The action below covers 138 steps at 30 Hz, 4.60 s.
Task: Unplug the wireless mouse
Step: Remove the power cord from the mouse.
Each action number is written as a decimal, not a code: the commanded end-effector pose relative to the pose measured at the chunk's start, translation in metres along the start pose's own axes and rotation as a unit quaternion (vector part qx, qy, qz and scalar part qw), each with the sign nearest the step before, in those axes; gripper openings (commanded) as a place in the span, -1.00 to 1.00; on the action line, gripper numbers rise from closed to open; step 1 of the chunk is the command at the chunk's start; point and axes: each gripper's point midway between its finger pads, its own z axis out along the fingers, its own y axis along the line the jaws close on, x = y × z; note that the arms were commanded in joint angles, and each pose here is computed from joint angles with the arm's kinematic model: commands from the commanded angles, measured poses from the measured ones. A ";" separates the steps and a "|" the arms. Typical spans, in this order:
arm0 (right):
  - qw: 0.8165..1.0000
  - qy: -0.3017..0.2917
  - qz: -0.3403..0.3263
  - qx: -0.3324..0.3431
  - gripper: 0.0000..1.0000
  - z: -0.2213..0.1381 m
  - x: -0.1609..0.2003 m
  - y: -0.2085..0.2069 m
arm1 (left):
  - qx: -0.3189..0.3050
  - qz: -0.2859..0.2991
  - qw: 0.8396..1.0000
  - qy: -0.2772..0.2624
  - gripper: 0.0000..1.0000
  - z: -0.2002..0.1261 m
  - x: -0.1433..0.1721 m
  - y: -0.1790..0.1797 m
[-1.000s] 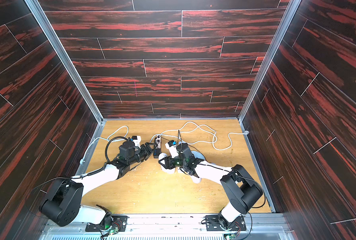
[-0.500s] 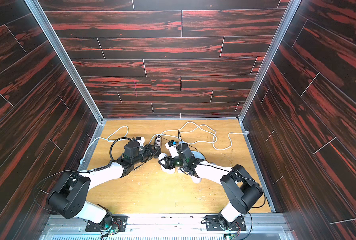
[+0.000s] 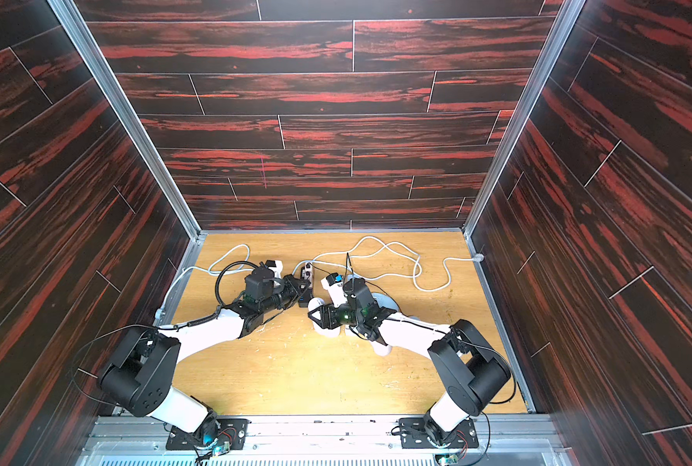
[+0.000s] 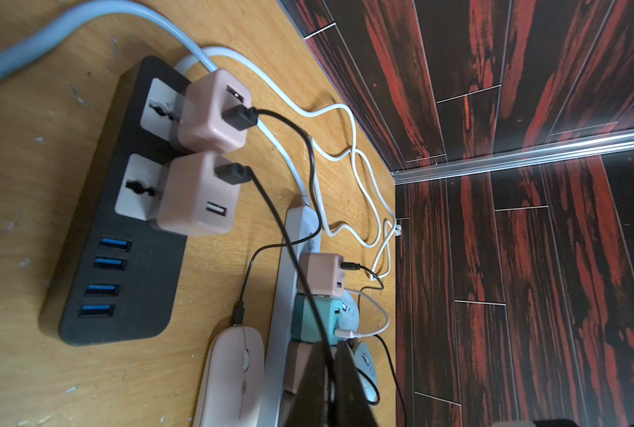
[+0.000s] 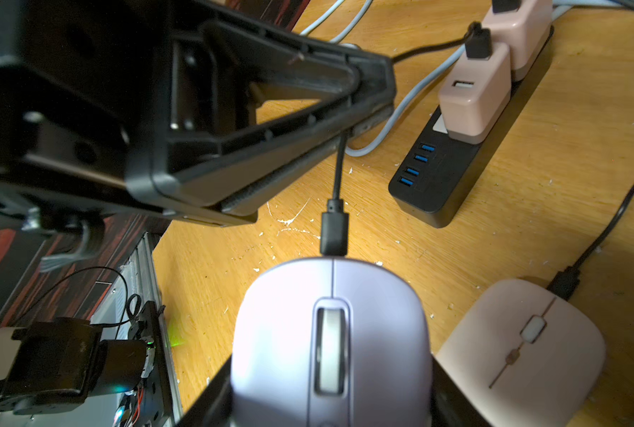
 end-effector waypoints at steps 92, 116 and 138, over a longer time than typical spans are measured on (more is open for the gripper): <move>0.981 0.149 0.085 0.094 -1.00 -0.002 0.138 0.034 | -0.007 -0.005 0.999 -0.053 -1.00 -0.009 -0.039 0.002; 0.968 0.213 0.010 0.133 -1.00 0.000 0.171 0.044 | 0.000 0.002 0.998 -0.057 -1.00 -0.017 -0.042 -0.004; 0.970 0.202 0.007 0.132 -1.00 -0.007 0.173 0.052 | 0.023 0.012 0.998 -0.053 -1.00 -0.024 -0.040 -0.013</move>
